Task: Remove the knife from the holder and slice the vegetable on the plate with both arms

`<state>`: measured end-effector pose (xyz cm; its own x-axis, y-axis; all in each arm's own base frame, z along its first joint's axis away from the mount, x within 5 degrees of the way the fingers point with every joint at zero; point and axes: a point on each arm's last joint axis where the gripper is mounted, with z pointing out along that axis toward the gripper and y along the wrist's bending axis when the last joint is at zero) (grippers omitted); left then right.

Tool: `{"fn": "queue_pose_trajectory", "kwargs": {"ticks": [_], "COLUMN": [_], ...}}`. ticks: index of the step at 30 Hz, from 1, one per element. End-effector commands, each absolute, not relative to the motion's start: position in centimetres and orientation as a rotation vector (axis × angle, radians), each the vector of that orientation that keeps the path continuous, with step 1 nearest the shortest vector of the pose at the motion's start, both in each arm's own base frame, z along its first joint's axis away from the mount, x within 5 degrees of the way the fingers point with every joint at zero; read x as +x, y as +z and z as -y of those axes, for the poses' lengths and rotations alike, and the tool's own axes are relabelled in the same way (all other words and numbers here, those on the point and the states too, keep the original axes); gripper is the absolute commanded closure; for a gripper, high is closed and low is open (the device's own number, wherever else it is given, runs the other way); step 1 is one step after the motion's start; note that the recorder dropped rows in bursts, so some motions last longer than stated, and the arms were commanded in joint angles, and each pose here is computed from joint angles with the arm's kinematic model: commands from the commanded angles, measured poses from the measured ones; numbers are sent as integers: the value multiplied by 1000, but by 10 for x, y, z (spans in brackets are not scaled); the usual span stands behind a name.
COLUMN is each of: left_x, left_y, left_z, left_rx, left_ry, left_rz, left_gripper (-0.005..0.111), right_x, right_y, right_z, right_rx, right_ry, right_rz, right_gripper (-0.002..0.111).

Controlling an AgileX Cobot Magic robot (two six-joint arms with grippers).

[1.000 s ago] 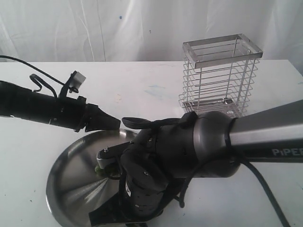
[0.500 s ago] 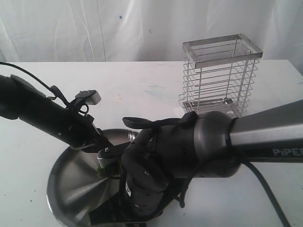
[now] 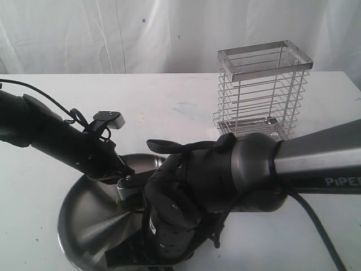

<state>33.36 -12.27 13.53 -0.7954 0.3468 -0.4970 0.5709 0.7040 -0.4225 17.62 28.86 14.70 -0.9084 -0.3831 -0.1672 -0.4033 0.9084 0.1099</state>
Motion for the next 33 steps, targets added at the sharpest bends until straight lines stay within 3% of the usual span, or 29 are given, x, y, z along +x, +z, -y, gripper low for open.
{"fn": "queue_pose_trajectory", "kwargs": {"ticks": [1, 16, 33], "left_x": [327, 332, 337], "left_y": [122, 120, 122], "left_z": [126, 123, 120], "left_rx": [739, 656, 553], "left_ry": [-869, -808, -762], "left_rz": [-2584, -2606, -2601], "left_gripper": [107, 107, 107], "right_x": [172, 164, 174], "right_y": [138, 145, 160], "right_z": [-284, -276, -279], "right_rx": [-602, -664, -711], "right_ry": [163, 41, 148], "right_rz": [-2984, -3091, -3000], "right_gripper": [108, 108, 108]}}
